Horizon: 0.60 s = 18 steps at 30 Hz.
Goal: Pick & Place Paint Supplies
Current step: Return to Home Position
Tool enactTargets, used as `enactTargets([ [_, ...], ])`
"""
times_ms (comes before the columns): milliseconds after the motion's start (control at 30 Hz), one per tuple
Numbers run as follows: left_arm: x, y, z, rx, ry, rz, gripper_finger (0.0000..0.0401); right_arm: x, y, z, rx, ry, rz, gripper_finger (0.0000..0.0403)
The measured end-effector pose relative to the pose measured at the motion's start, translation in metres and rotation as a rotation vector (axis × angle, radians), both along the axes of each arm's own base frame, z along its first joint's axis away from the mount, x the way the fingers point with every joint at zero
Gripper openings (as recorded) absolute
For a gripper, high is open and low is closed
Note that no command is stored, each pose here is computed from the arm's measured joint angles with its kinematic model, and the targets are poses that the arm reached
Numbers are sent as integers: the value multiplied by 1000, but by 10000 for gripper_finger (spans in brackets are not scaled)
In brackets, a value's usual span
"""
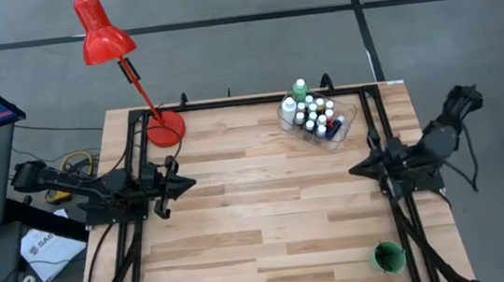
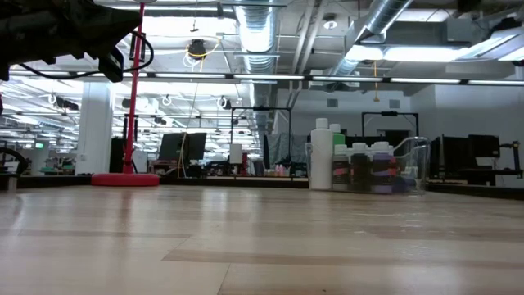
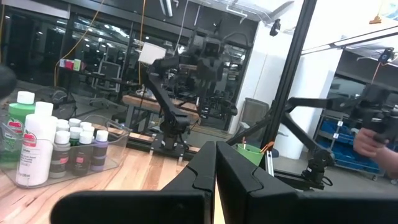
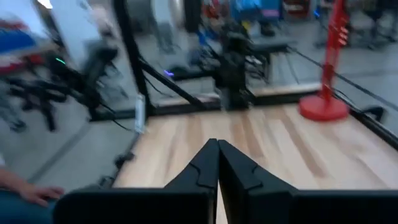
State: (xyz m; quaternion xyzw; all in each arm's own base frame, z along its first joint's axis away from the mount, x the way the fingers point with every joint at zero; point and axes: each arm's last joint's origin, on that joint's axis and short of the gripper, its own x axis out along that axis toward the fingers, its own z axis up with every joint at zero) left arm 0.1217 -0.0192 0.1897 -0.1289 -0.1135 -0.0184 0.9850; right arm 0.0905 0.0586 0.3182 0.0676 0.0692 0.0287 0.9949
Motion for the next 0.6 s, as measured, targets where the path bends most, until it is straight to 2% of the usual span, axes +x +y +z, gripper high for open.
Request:
enactTargets([
  [300,0,0,0,-1,0,3,2,-11,-11,-30,29,-226,108,1],
  [600,0,0,0,-1,0,3,2,-9,-11,-76,15,-230,154,1],
])
